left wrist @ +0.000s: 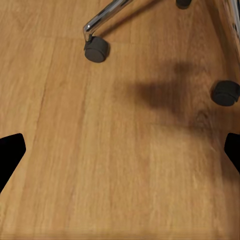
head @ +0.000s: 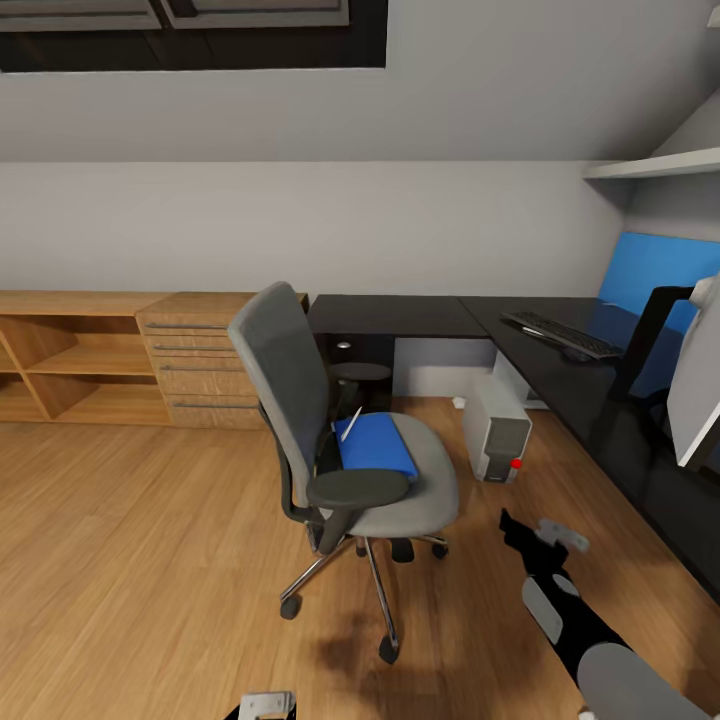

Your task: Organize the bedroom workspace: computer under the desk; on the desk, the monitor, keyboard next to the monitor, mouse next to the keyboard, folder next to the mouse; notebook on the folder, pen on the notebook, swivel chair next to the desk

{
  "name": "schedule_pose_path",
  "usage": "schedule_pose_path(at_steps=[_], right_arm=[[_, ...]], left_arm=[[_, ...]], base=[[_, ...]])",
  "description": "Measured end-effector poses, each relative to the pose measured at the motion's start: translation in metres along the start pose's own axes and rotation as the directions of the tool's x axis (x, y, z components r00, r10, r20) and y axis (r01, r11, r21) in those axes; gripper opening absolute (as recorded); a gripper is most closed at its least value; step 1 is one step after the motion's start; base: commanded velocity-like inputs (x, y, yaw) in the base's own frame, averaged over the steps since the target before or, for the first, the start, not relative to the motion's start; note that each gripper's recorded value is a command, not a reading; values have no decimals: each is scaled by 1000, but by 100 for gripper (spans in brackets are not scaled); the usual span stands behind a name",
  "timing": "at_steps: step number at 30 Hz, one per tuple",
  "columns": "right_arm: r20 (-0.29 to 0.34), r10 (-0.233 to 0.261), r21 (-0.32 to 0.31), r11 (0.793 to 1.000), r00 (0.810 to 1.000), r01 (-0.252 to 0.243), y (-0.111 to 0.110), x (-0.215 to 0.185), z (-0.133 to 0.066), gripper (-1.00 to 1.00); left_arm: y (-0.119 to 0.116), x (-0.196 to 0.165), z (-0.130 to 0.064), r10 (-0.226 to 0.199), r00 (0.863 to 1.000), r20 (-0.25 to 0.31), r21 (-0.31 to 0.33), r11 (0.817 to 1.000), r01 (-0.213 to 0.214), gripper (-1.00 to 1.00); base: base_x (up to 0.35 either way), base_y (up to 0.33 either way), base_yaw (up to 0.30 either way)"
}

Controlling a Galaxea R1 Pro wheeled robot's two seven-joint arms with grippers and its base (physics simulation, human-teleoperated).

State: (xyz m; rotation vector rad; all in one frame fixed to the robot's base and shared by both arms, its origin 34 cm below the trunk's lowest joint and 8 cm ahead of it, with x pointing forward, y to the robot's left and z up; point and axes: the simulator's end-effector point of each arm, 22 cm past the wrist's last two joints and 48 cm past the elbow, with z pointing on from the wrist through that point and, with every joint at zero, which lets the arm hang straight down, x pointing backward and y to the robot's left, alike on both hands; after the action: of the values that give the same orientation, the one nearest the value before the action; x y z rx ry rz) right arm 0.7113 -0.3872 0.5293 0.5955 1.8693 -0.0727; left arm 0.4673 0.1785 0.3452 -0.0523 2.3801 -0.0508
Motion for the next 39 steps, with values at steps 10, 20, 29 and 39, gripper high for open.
schedule_pose_path(at_steps=[10,20,29,39], right_arm=[[-59,117,-48,992,991,-120,21,-26,6,100],[-68,267,-37,962,961,-270,22,-29,6,100],[-61,282,-43,958,958,-284,24,-31,6,100],[-65,285,-81,954,956,-289,46,-25,-2,100]], left_arm=[[1,-4,-1,-3,1000,31,-2,1000,3,100],[2,-3,-1,-3,999,39,-2,1000,3,100],[2,-3,-2,-1,999,40,-1,1000,1,100],[-6,10,-4,-9,1000,10,4,1000,9,100]], base=[[0,0,0],[37,27,0],[178,113,0],[0,0,0]])
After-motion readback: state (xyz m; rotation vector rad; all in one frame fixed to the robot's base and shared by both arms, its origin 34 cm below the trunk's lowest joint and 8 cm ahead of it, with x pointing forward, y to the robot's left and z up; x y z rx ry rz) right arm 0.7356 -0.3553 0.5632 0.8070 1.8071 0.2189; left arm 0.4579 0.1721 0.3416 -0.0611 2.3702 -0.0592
